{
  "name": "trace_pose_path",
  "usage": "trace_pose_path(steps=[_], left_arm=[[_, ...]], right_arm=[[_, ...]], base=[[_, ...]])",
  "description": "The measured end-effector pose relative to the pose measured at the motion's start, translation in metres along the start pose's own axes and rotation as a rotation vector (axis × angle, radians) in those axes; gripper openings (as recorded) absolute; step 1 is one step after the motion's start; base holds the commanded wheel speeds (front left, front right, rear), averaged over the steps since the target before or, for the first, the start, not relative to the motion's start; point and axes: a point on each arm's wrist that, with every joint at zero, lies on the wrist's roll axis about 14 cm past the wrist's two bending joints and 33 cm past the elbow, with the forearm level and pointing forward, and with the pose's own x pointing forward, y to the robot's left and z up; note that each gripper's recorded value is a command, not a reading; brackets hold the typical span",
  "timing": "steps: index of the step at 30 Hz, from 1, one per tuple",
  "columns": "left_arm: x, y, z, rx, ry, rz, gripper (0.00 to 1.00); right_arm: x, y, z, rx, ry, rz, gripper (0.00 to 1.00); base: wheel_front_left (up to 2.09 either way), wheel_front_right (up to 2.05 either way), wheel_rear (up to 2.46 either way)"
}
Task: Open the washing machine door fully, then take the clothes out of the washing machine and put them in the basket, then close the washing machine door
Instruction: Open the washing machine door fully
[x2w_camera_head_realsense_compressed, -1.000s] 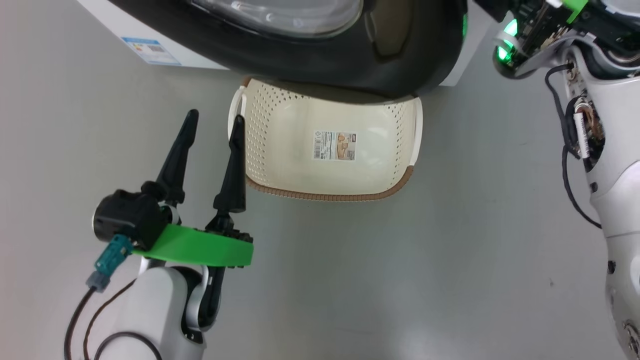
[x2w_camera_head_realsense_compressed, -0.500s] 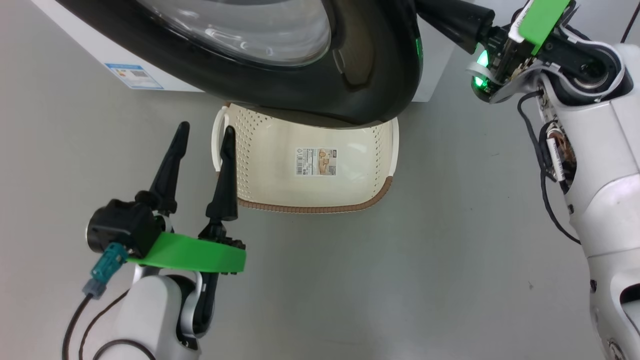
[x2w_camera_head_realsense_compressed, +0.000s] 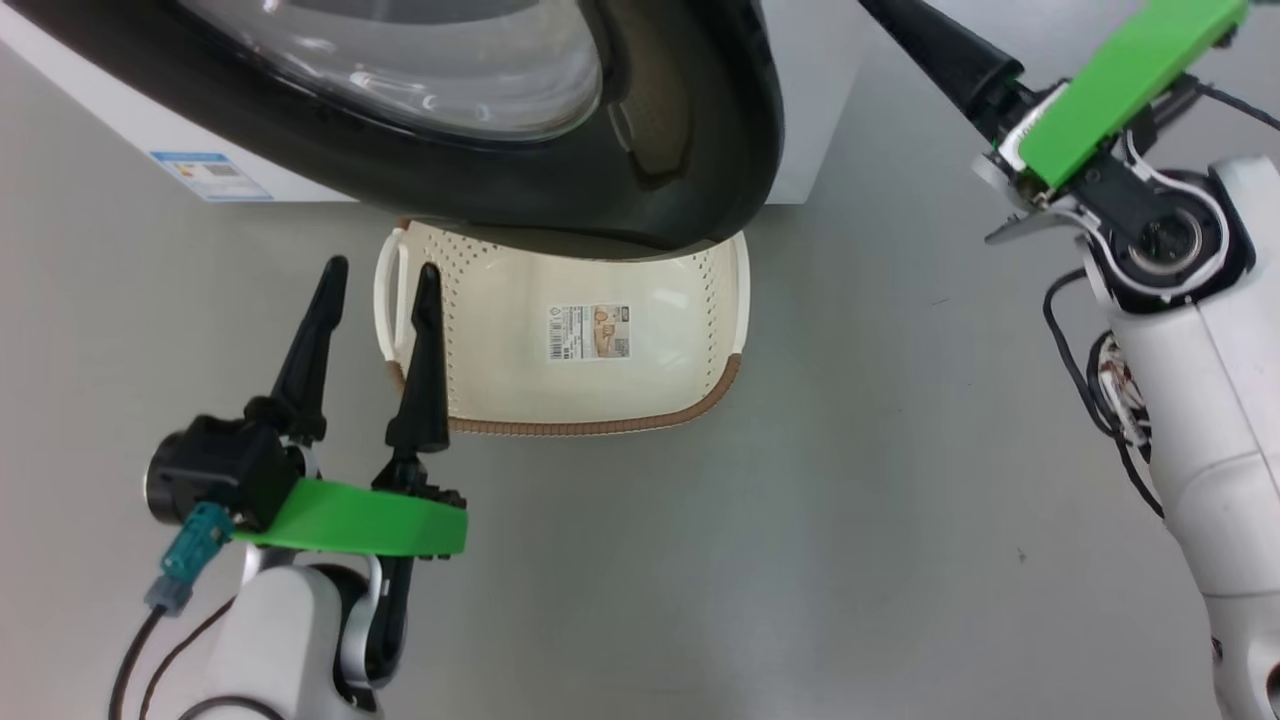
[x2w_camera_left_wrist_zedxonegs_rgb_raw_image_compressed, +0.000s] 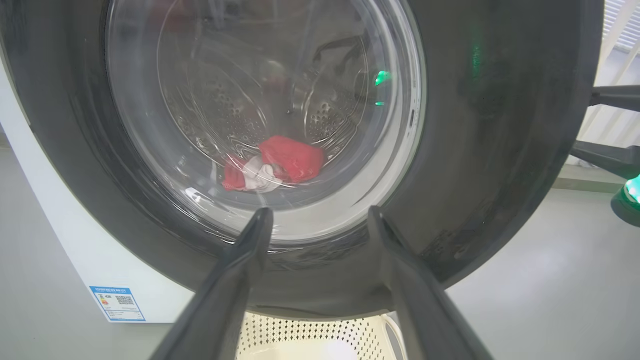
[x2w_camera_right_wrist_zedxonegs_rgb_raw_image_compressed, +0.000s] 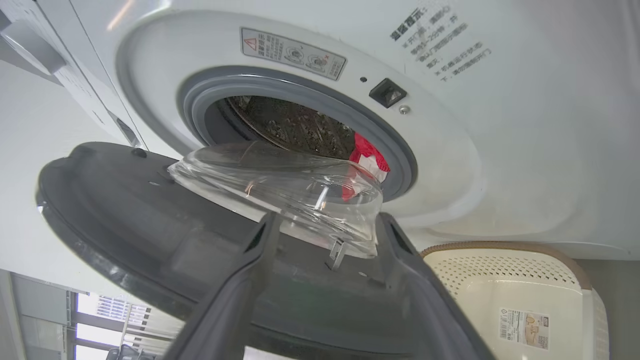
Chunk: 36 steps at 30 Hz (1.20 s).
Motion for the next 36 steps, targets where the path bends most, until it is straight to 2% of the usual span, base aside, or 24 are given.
trace_pose_path(steps=[5, 13, 14, 15, 16, 17, 28, 36], left_arm=[[-0.001, -0.001, -0.001, -0.002, 0.001, -0.004, 1.00], [-0.003, -0.004, -0.003, 0.006, 0.005, -0.015, 1.00], [-0.003, -0.004, -0.003, 0.006, 0.005, -0.015, 1.00], [-0.003, -0.003, 0.001, 0.007, -0.003, -0.014, 1.00], [-0.003, -0.003, 0.001, 0.007, -0.003, -0.014, 1.00], [-0.003, -0.003, 0.006, 0.012, -0.016, -0.013, 1.00], [-0.010, 0.001, 0.015, 0.032, -0.043, 0.002, 1.00], [-0.013, 0.004, 0.018, 0.035, -0.054, 0.008, 1.00]], right_arm=[[-0.019, -0.014, 0.009, -0.151, -0.109, -0.067, 1.00], [-0.049, -0.033, 0.023, -0.555, -0.272, -0.154, 1.00], [-0.049, -0.033, 0.023, -0.555, -0.272, -0.154, 1.00], [-0.057, -0.036, 0.026, -0.634, -0.314, -0.166, 1.00], [-0.057, -0.036, 0.026, -0.634, -0.314, -0.166, 1.00], [-0.062, -0.038, 0.028, -0.691, -0.337, -0.175, 1.00], [-0.101, -0.035, 0.038, -0.879, -0.471, -0.242, 1.00], [-0.129, -0.034, 0.017, -0.963, -0.521, -0.303, 1.00]], base=[[0.00, 0.00, 0.00], [0.00, 0.00, 0.00], [0.00, 0.00, 0.00], [0.00, 0.00, 0.00], [0.00, 0.00, 0.00], [0.00, 0.00, 0.00], [0.00, 0.00, 0.00], [0.00, 0.00, 0.00]])
